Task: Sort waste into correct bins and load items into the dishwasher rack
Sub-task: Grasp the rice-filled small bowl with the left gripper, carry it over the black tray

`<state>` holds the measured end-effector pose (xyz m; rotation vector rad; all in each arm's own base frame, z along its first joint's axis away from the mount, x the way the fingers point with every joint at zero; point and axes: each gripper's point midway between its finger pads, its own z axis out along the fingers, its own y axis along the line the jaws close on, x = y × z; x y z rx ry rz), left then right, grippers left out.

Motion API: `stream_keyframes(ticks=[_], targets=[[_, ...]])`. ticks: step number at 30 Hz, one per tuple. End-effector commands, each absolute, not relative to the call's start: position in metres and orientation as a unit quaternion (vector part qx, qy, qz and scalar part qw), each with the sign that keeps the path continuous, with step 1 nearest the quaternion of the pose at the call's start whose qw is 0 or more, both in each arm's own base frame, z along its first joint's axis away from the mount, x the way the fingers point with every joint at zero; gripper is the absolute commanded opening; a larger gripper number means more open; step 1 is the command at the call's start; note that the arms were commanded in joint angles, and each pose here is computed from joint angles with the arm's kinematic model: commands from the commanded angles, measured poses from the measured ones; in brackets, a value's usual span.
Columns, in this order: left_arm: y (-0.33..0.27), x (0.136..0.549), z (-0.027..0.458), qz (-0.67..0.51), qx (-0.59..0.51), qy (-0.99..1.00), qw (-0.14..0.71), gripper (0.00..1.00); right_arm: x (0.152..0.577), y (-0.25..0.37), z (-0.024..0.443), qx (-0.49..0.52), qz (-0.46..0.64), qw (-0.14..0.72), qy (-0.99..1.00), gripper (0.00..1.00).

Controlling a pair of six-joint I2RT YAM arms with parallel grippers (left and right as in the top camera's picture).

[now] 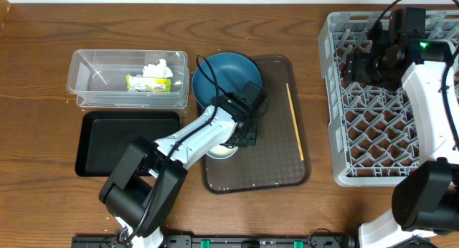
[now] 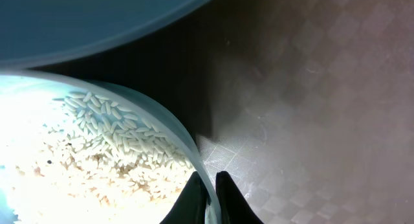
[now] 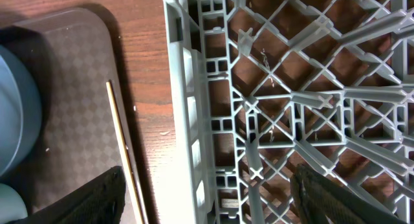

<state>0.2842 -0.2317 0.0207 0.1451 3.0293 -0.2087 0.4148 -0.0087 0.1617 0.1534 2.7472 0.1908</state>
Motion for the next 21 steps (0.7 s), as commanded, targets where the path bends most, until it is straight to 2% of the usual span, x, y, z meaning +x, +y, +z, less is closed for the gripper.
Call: stream_keyframes(ticks=[1, 10, 17, 21], targets=[[-0.233, 0.282, 0.019, -0.069, 0.053, 0.995, 0.043, 0.06, 0.414, -0.002, 0.167, 0.040, 0.070, 0.196, 0.977, 0.81], [-0.216, 0.286, 0.070, -0.067, 0.043, 0.992, 0.094, 0.06, 0.414, -0.006, 0.167, 0.043, 0.058, 0.197, 0.978, 0.82], [-0.164, 0.298, 0.119, -0.050, 0.009, 0.988, 0.147, 0.06, 0.414, -0.006, 0.167, 0.043, 0.058, 0.197, 0.978, 0.82], [-0.121, 0.307, 0.135, -0.048, -0.054, 0.985, 0.157, 0.06, 0.414, -0.006, 0.166, 0.043, 0.057, 0.197, 0.978, 0.82]])
